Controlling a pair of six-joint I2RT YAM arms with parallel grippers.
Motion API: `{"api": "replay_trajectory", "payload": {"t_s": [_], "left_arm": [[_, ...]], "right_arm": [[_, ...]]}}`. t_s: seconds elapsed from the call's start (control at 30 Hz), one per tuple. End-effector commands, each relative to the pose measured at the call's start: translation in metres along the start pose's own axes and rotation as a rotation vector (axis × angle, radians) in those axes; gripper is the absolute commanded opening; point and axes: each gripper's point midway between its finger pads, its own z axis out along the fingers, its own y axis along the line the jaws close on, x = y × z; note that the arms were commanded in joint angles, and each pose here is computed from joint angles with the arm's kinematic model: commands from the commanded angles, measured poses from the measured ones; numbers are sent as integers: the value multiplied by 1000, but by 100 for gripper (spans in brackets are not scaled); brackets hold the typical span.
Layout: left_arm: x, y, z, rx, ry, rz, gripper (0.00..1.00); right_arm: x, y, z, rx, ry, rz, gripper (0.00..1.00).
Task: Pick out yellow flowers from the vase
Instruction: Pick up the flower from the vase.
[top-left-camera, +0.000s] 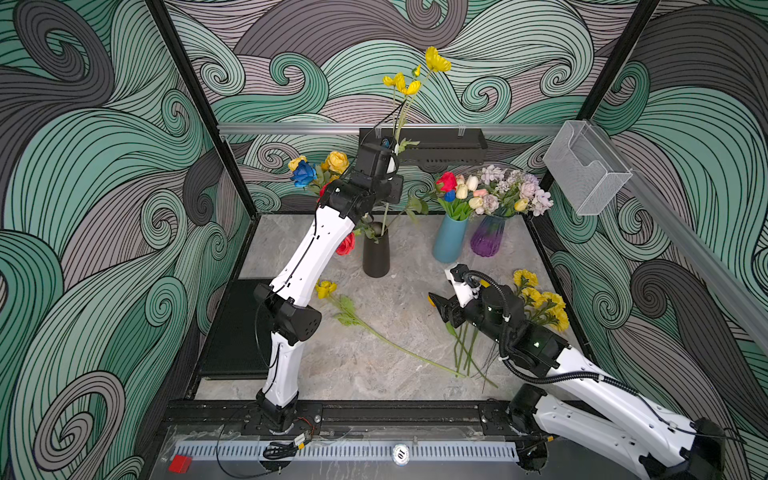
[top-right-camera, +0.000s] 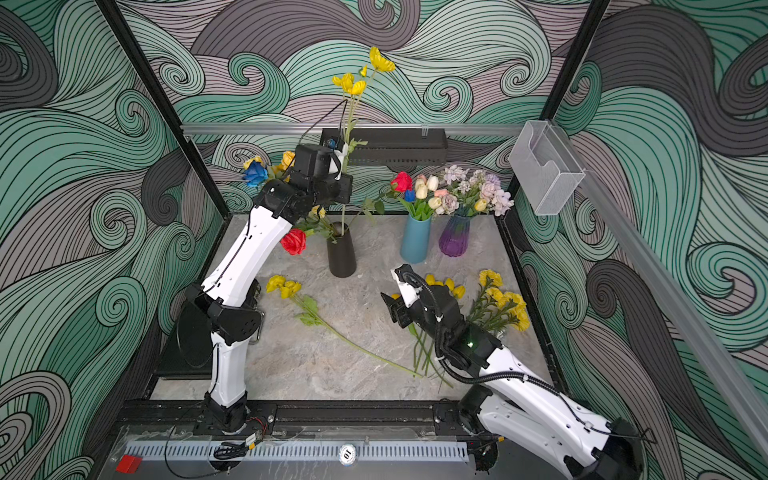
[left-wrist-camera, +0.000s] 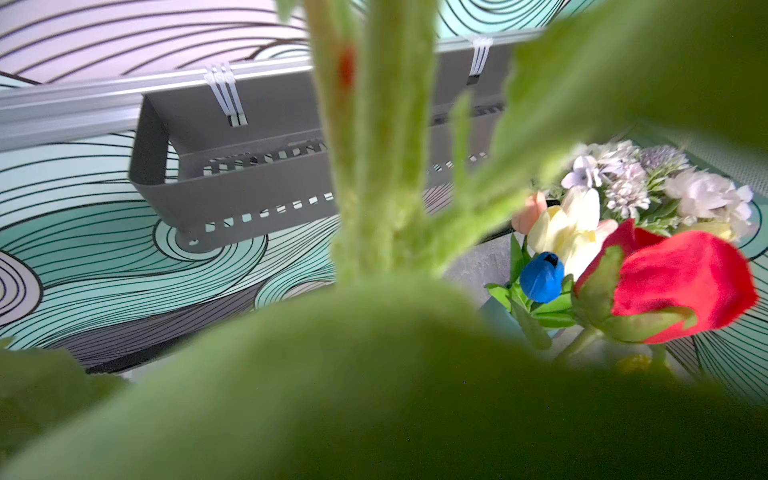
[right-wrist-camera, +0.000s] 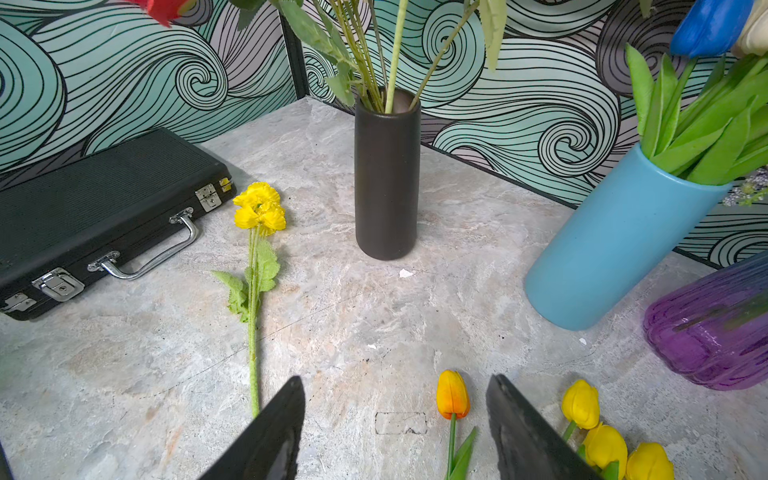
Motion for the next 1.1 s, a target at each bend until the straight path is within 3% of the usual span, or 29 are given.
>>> {"api": "replay_trajectory", "payload": {"t_s": [0.0, 0.27, 0.6, 0.8, 1.07], "left_arm": [[-44, 0, -50, 24, -137, -1, 8], [-77, -10, -107, 125, -250, -10, 7], [-96, -24, -156, 257, -341, -39, 7], [-90, -35, -174, 352, -325, -70, 7], [-59, -64, -175, 536, -281, -112, 7]], "right_arm": [[-23, 1, -4, -12, -60, 2, 69], [-34, 5, -2, -34, -77, 0, 69], [-49, 7, -7, -50, -104, -14, 68], [-65, 10, -16, -74, -138, -29, 68], [-96, 14, -35, -112, -225, -37, 68]]}}
